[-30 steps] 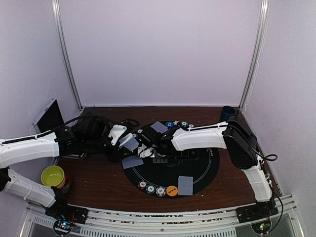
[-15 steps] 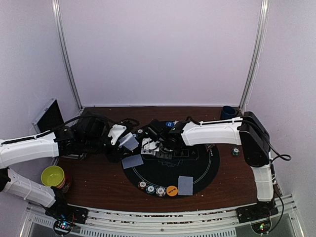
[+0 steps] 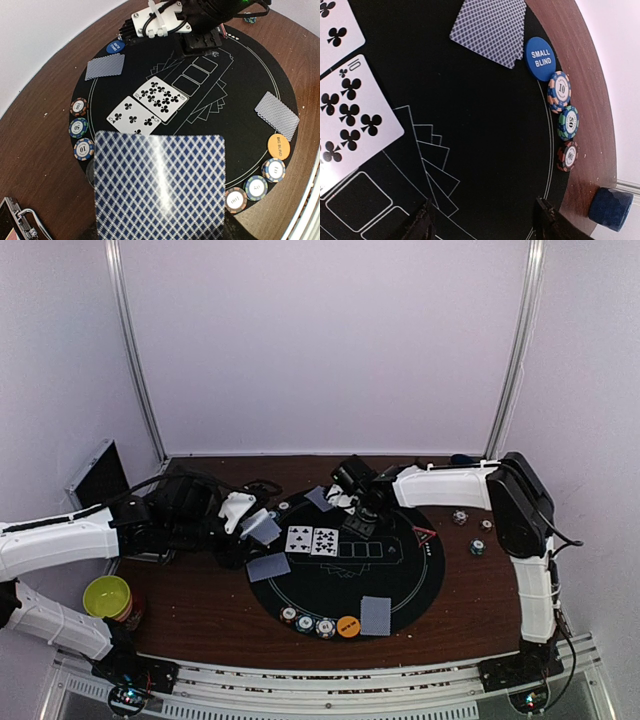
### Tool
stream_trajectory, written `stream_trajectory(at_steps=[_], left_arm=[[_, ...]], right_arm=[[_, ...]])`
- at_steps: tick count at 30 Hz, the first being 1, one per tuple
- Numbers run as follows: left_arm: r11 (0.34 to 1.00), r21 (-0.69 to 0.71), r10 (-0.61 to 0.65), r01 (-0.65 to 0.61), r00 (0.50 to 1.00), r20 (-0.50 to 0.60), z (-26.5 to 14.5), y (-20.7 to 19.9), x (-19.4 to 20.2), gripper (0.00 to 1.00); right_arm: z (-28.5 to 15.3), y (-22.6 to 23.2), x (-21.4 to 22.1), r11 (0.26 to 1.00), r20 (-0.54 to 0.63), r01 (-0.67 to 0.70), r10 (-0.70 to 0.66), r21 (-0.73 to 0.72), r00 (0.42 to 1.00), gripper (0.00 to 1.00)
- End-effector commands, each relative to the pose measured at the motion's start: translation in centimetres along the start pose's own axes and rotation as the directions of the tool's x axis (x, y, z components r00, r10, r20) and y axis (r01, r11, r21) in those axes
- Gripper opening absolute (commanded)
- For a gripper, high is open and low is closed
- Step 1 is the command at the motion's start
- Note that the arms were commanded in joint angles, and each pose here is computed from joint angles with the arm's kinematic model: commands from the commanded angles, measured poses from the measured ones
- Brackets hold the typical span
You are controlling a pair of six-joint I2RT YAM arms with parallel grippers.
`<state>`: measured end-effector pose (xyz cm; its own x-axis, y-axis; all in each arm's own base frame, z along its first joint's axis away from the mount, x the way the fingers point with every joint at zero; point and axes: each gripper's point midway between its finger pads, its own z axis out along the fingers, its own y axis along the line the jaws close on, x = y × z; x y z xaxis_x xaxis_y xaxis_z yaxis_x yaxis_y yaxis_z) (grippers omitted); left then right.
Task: Distribute texas hold em gaming equipment
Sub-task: Place the poker card in the community card area.
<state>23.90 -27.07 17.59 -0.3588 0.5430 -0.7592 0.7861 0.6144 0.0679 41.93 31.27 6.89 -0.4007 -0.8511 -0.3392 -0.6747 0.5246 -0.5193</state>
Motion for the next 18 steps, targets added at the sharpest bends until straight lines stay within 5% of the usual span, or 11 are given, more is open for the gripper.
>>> stream_trajectory(at_steps=[1, 18], left_arm=[[1.000, -0.010, 0.000, 0.000, 0.999, 0.048, -0.6, 0.2, -1.3, 0.59], [1.000, -0.008, 0.002, -0.002, 0.999, 0.047, -0.6, 0.1, -1.3, 0.59]], right_arm=[[0.7, 2.6, -0.5, 0.997, 0.018, -0.006, 0.007, -0.072, 1.000, 0.68], [2.1, 5.3, -1.3, 0.996, 0.029, 0.018, -0.015, -0.091, 0.999, 0.70]])
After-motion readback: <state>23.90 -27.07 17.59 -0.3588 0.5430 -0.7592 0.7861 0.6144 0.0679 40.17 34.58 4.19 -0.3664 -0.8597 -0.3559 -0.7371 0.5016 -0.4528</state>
